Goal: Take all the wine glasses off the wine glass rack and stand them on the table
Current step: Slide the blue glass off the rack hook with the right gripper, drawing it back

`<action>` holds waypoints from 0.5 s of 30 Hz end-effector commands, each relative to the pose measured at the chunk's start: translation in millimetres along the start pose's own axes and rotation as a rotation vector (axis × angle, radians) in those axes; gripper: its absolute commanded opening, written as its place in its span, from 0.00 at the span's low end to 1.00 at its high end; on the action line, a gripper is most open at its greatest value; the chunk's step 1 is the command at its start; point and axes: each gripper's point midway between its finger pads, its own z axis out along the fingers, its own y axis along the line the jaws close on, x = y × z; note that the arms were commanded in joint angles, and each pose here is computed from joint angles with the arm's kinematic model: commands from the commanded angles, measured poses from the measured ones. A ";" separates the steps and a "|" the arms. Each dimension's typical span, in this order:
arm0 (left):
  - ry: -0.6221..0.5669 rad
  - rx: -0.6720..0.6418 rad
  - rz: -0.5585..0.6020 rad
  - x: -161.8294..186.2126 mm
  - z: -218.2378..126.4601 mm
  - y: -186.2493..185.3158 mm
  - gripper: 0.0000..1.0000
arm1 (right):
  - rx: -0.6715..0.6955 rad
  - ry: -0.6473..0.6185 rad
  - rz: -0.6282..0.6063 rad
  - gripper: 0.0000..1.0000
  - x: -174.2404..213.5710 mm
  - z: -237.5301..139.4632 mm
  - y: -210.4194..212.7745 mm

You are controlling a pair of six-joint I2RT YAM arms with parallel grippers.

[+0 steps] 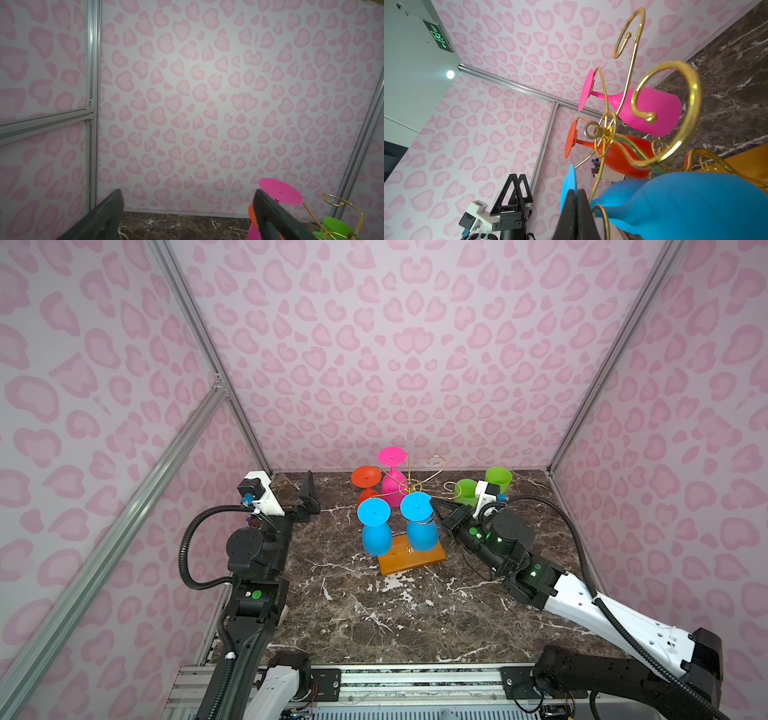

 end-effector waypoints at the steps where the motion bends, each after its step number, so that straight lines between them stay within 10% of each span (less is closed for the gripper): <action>1: -0.038 0.007 0.000 -13.3 -0.6 -2.2 0.99 | -0.062 -0.038 0.023 0.00 -7.2 0.7 15.9; 15: -0.038 0.003 0.004 -13.6 -0.8 -1.4 0.99 | -0.076 -0.135 0.087 0.00 -24.4 -14.8 10.6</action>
